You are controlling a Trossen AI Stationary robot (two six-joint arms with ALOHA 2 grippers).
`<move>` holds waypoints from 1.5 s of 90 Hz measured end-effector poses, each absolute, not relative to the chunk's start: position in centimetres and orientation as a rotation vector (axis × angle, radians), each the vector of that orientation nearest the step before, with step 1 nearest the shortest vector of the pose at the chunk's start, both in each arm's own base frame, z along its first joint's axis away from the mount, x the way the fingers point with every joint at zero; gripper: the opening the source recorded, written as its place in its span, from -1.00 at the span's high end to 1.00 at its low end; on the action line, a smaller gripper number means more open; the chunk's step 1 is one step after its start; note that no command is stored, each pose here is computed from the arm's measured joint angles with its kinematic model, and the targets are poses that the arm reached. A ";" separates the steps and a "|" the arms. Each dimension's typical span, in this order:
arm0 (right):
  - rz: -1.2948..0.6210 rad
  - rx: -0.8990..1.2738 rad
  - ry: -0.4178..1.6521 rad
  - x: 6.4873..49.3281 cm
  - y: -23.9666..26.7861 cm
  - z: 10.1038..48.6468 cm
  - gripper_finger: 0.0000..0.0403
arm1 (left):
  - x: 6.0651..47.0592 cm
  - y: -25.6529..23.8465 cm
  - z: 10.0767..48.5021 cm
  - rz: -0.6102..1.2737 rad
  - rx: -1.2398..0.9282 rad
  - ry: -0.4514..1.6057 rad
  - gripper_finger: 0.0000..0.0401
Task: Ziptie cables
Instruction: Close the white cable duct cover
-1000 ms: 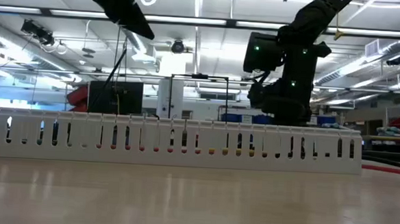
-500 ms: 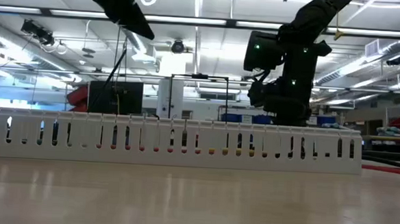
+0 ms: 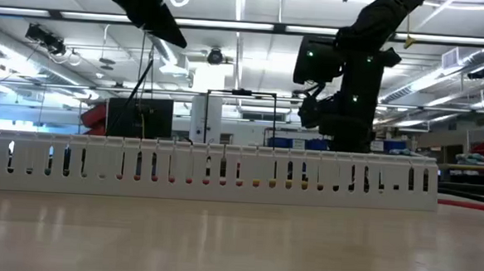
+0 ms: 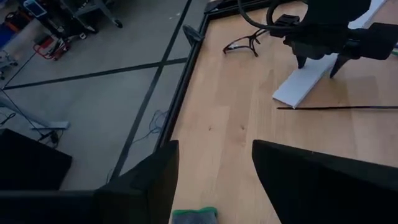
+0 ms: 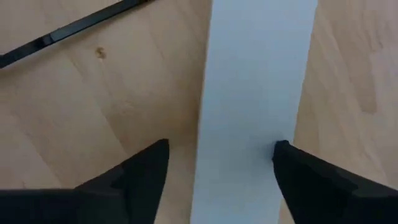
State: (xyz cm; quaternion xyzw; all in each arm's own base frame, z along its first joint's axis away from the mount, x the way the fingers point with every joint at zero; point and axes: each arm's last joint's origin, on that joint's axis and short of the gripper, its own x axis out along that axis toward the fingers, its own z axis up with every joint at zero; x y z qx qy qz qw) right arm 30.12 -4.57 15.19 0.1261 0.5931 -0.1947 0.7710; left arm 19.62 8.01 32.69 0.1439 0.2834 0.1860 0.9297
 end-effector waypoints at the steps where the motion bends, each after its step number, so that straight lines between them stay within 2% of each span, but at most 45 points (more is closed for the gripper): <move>1: -0.421 0.271 1.287 30.1 -4.6 15.2 -0.41 | 19.6 8.0 32.7 0.381 0.295 0.580 0.01; 22: -0.425 0.244 1.301 30.2 -4.7 15.6 -0.53 | 19.6 8.0 32.7 0.381 0.295 0.580 0.01; 70: -0.440 0.356 1.351 28.8 -6.2 14.6 -0.53 | 19.6 8.0 32.7 0.382 0.288 0.582 0.01; 135: -0.435 0.348 1.339 29.0 -6.0 14.6 -0.52 | 19.6 8.0 32.7 0.383 0.288 0.579 0.01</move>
